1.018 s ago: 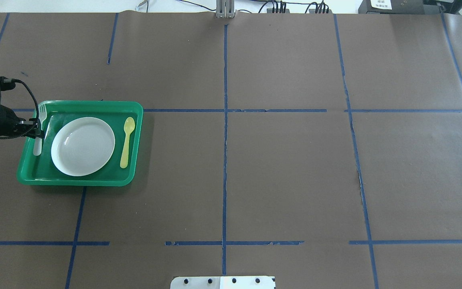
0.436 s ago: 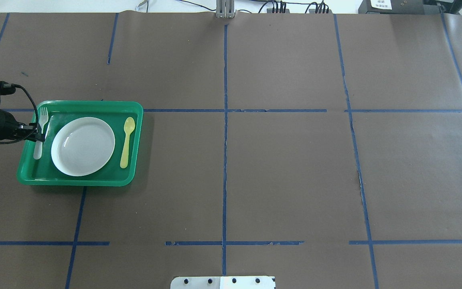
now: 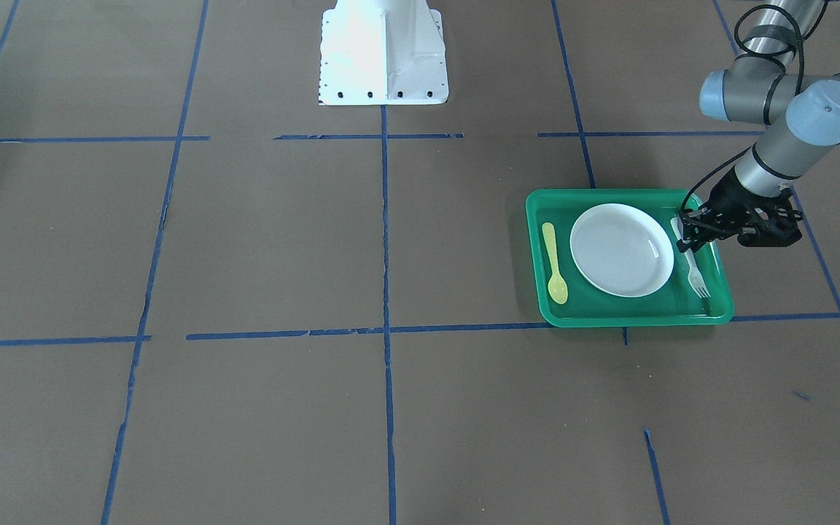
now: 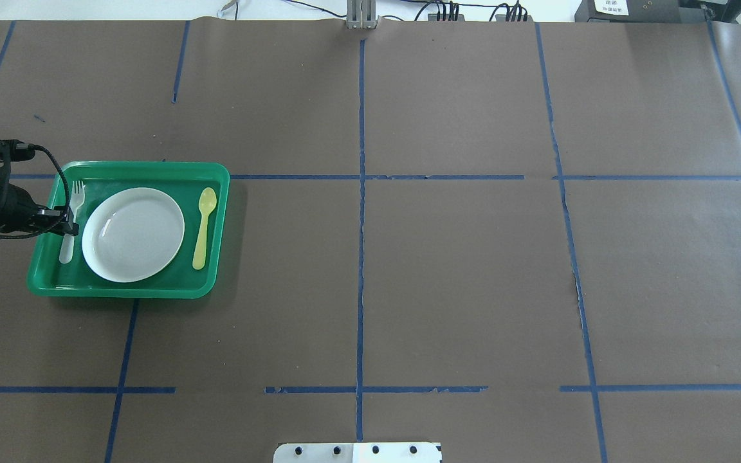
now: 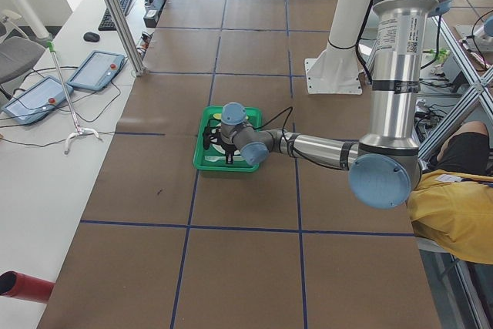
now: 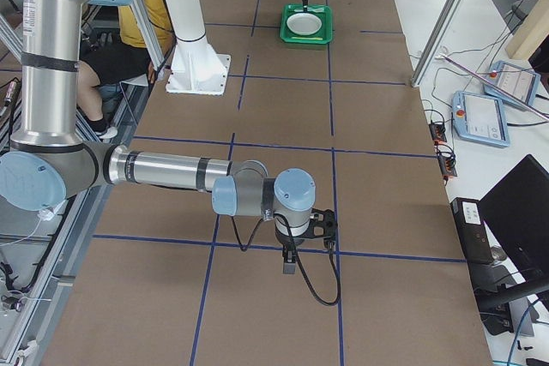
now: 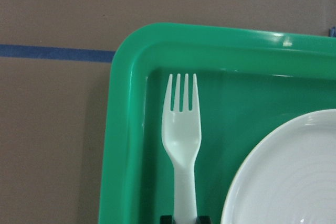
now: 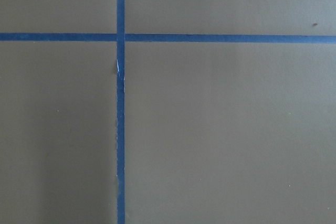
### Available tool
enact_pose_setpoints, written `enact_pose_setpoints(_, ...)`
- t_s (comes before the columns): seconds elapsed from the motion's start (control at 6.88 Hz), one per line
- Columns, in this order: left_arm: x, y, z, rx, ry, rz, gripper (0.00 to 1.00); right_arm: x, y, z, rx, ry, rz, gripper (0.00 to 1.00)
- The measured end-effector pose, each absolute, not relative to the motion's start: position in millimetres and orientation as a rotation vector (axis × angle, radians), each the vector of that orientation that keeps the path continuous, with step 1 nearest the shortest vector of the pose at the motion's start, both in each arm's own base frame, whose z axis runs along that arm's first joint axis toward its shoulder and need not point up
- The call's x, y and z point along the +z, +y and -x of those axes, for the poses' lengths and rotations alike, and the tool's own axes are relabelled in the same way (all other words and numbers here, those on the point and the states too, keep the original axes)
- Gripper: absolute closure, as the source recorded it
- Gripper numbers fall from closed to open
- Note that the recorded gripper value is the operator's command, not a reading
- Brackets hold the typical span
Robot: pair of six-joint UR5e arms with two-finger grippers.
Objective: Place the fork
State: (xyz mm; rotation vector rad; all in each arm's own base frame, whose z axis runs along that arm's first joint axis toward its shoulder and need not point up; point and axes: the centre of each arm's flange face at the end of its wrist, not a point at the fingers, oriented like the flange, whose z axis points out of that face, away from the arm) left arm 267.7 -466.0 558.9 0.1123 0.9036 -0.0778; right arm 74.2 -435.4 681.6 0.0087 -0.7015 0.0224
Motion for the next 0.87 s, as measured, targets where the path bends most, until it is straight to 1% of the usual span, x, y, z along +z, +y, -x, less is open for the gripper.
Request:
enact_pose_setpoints(0.15,561,-465,-268,-0.073,0.901,-0.111,0.01,682,-435,-74,0.022,-0.702,-0.009,0.0)
enact_pose_setpoints(0.44,564,-457,-259,-0.066,0.896,-0.114,0.0,682,-435,-74,0.022,-0.702,-0.008,0.0)
enact_pose_setpoints(0.73,556,-434,-232,-0.063,0.904,-0.13,0.0,681,-435,-74,0.022,-0.703,-0.009,0.0)
enact_pose_setpoints(0.87,554,-431,-211,-0.05,0.9,-0.163,0.0,682,-435,-74,0.023,-0.702,-0.008,0.0)
